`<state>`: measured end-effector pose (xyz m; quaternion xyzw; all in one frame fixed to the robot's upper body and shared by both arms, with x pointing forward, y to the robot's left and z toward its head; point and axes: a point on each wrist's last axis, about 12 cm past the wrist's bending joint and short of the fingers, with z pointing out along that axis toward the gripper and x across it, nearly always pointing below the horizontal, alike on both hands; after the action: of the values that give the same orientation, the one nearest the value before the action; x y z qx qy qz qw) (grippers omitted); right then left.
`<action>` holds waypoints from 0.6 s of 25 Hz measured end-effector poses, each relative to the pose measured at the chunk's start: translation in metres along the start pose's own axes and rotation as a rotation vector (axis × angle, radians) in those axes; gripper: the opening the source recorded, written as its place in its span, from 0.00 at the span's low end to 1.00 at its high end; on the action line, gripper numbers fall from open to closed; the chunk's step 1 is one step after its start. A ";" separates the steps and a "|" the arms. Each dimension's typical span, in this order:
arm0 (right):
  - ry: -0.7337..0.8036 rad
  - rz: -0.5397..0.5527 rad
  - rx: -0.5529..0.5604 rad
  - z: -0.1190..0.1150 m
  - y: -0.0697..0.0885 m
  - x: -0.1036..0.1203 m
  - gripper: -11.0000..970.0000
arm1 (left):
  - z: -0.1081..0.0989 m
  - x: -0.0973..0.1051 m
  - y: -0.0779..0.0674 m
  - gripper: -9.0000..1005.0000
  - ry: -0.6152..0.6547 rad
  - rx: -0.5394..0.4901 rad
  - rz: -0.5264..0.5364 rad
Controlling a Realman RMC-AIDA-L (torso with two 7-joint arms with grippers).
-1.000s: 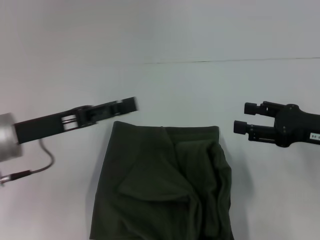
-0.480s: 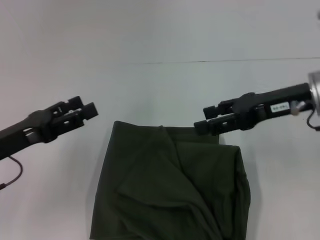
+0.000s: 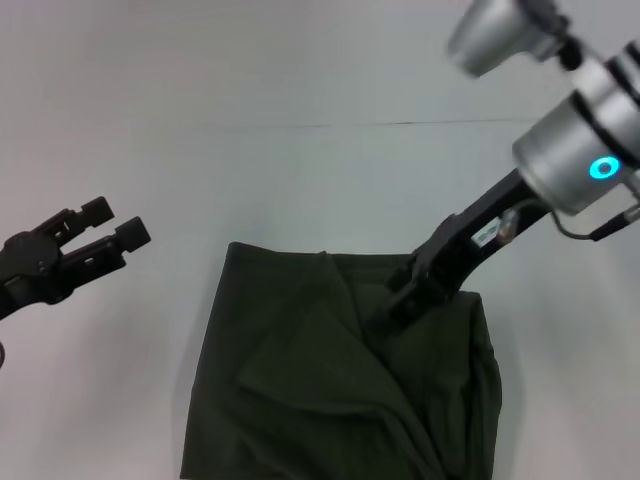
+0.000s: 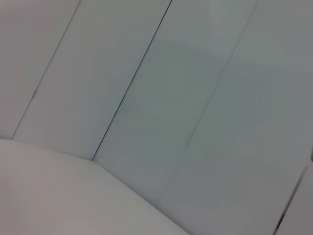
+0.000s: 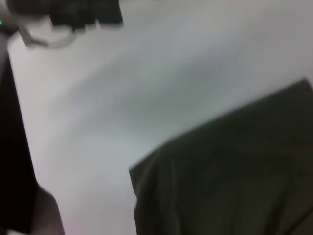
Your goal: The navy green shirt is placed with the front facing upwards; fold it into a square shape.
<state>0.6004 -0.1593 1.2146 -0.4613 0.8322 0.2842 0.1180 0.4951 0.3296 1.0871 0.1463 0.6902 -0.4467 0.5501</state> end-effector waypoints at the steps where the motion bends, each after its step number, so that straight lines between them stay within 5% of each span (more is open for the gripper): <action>1: 0.028 -0.013 0.009 0.005 0.003 -0.003 0.83 | -0.001 0.001 0.000 0.96 -0.003 -0.003 0.000; 15: 0.167 -0.170 0.020 0.064 0.028 -0.022 0.83 | -0.002 0.001 -0.004 0.96 0.010 0.026 0.018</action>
<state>0.5850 -0.0955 1.1824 -0.5509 0.7999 0.2252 0.0765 0.4903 0.3289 1.0876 0.1620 0.6858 -0.4500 0.5486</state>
